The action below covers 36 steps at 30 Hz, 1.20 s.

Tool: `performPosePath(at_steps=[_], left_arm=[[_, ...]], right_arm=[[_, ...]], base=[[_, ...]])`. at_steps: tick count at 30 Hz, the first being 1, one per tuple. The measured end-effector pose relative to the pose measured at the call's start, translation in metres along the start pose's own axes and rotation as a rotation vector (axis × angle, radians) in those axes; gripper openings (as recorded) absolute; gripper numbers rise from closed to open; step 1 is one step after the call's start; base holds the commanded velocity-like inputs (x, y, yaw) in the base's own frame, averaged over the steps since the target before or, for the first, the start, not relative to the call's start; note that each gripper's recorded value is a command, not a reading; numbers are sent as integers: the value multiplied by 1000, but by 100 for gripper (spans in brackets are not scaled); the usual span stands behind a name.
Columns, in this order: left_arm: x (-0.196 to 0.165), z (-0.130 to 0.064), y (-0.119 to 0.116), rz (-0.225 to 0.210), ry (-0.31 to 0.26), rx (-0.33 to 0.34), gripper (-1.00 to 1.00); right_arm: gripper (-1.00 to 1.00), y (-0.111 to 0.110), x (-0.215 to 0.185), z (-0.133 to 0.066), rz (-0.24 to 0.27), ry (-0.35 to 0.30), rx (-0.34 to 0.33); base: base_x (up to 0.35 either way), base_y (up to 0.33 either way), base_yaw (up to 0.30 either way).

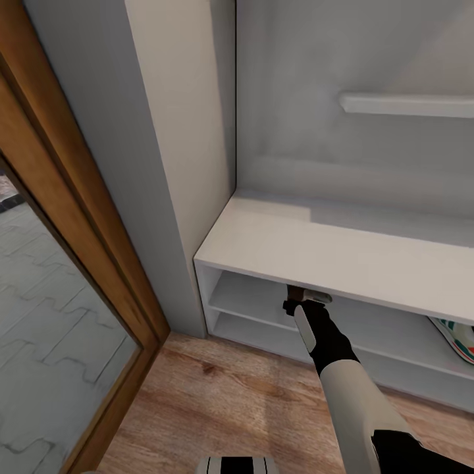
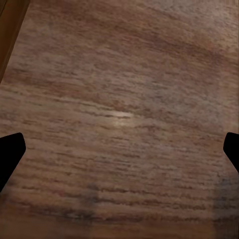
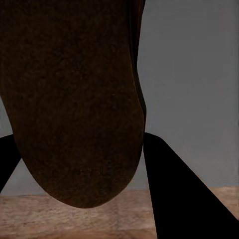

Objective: Pick up the two gym shoes and the two sandals from the corridor floor and place them onto the hallstand (shoe rack) in the corridor, making sure they are on the rack and not on the floor. Arrange them so the two gym shoes are next to each other and the two sandals are next to each other.

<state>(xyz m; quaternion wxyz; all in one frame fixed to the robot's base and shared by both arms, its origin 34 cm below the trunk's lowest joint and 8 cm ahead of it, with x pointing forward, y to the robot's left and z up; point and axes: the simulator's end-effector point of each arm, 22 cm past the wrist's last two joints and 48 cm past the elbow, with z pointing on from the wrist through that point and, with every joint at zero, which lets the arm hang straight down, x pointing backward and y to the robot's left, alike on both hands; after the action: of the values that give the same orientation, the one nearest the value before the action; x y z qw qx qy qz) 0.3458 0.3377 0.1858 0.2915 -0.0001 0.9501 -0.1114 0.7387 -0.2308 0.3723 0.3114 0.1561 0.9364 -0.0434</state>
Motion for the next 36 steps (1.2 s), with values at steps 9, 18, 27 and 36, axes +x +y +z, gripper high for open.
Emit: performPosePath(at_steps=[9, 18, 27, 36], left_arm=[[0, 0, 0, 0, 0, 0, 100], [0, 0, 0, 0, 1, 0, 100], [0, 0, 0, 0, 1, 1, 100], [0, 0, 0, 0, 1, 1, 100]], right_arm=[[100, 0, 0, 0, 2, 2, 0], [100, 0, 1, 0, 1, 2, 0], [100, 0, 1, 1, 0, 3, 0], [100, 1, 3, 1, -2, 7, 0]], base=[[3, 0, 0], [-222, 0, 0], [-328, 0, 0], [-335, 0, 0]])
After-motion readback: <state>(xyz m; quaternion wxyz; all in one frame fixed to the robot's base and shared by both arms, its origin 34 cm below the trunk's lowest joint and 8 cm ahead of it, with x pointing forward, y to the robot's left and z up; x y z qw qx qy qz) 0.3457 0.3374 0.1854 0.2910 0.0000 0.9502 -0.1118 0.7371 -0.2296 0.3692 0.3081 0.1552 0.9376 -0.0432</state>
